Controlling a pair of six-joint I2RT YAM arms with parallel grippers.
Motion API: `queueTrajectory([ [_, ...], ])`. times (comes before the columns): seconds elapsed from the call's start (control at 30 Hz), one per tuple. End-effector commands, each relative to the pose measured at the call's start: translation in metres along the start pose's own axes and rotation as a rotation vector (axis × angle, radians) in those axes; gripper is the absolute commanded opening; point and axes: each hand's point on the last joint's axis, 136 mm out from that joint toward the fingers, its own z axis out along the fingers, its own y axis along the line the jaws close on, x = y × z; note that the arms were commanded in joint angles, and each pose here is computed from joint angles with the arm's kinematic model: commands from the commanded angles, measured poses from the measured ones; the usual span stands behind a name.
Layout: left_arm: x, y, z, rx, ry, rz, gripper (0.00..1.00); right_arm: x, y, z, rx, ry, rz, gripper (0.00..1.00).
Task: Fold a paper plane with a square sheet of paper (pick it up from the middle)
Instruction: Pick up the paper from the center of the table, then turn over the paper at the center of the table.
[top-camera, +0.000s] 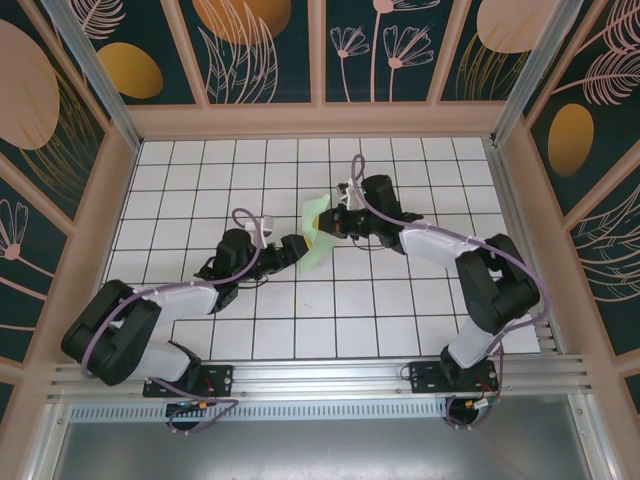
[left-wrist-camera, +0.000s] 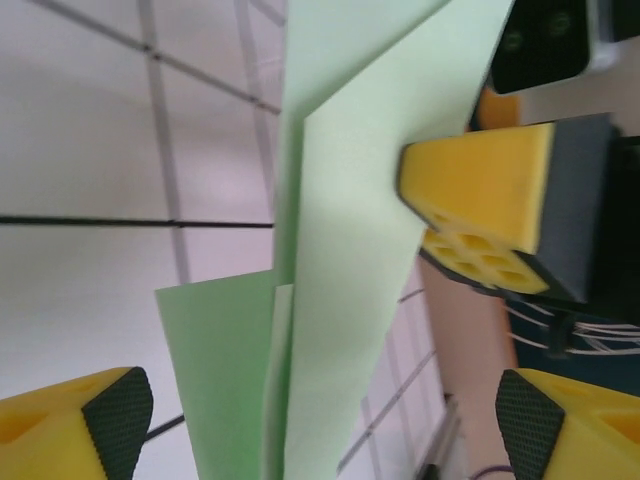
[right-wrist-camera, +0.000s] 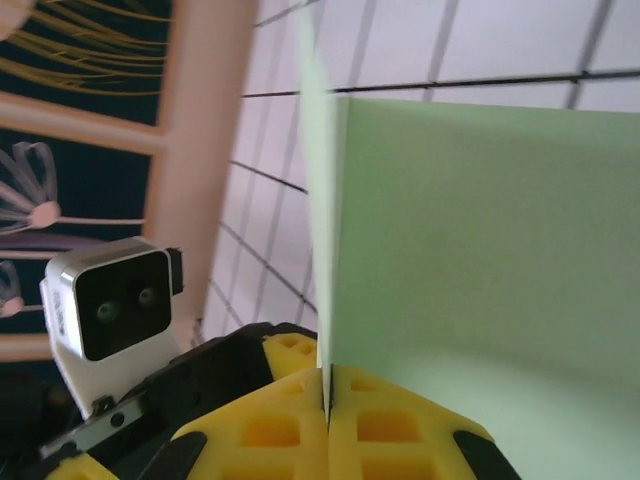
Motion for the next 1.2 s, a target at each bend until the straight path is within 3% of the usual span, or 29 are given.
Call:
queueTrajectory([
  [0.0, -0.006, -0.036, -0.01, 0.138, -0.021, 0.036, 0.93, -0.006, 0.035, -0.024, -0.138, -0.005, -0.105, 0.0],
  [0.2, -0.004, -0.064, -0.017, 0.291, -0.004, 0.008, 0.89, -0.012, 0.058, -0.042, -0.224, -0.012, -0.128, 0.0],
  [0.4, -0.002, -0.064, -0.011, 0.318, 0.022, -0.005, 0.83, -0.012, 0.067, -0.043, -0.268, -0.003, -0.122, 0.01],
  [0.63, -0.005, -0.073, -0.007, 0.362, 0.028, 0.013, 0.54, -0.004, 0.059, -0.033, -0.266, 0.04, -0.093, 0.01],
  [1.17, -0.008, -0.068, -0.005, 0.339, 0.004, 0.039, 0.18, 0.005, 0.033, -0.022, -0.19, 0.083, -0.044, 0.02],
])
